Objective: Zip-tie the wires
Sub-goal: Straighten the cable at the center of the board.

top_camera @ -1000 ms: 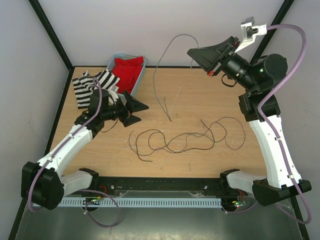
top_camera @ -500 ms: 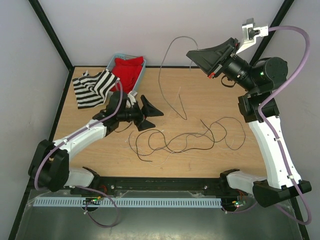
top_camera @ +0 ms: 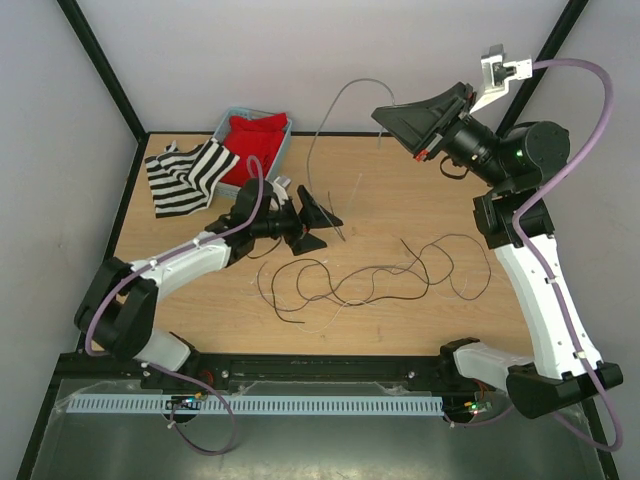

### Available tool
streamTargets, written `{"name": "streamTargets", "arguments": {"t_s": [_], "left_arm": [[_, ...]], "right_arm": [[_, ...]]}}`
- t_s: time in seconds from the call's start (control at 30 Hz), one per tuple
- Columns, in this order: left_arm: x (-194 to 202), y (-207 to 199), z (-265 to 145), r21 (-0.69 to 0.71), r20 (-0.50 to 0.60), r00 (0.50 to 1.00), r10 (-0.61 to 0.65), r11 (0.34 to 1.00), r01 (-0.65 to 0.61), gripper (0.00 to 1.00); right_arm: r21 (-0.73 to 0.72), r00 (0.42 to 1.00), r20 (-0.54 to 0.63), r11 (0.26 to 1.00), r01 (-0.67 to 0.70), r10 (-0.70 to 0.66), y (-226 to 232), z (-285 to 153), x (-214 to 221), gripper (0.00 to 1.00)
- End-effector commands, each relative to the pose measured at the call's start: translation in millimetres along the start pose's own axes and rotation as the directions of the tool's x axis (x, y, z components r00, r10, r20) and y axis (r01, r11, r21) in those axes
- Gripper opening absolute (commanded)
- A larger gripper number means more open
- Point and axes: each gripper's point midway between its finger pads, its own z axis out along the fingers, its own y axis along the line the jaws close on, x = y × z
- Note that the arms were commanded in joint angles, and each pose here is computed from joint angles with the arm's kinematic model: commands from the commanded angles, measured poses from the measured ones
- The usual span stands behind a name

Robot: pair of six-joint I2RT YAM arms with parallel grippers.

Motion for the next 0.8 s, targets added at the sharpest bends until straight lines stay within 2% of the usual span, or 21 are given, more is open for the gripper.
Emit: {"name": "streamTargets", "arguments": {"t_s": [0.0, 0.27, 0.67, 0.77], "left_arm": [[-8, -17, 14, 0.049, 0.027, 0.999, 0.026, 0.998, -0.027, 0.89], [-22, -32, 38, 0.084, 0.046, 0.997, 0.062, 0.994, -0.066, 0.78], [-2, -40, 67, 0.112, -0.023, 0.997, 0.079, 0.991, -0.076, 0.71], [0, -43, 70, 0.120, -0.030, 0.996, 0.086, 0.989, -0.082, 0.65]], "right_arm": [[-0.058, 0.998, 0.063, 0.998, 0.026, -0.022, 23, -5, -16, 0.00], [-0.056, 0.996, 0.083, 0.998, 0.026, -0.021, 29, -11, -17, 0.00], [-0.038, 0.996, 0.082, 0.999, 0.037, -0.034, 28, -13, -17, 0.00], [-0.036, 0.996, 0.082, 0.999, 0.035, -0.032, 27, -13, -17, 0.00]]}}
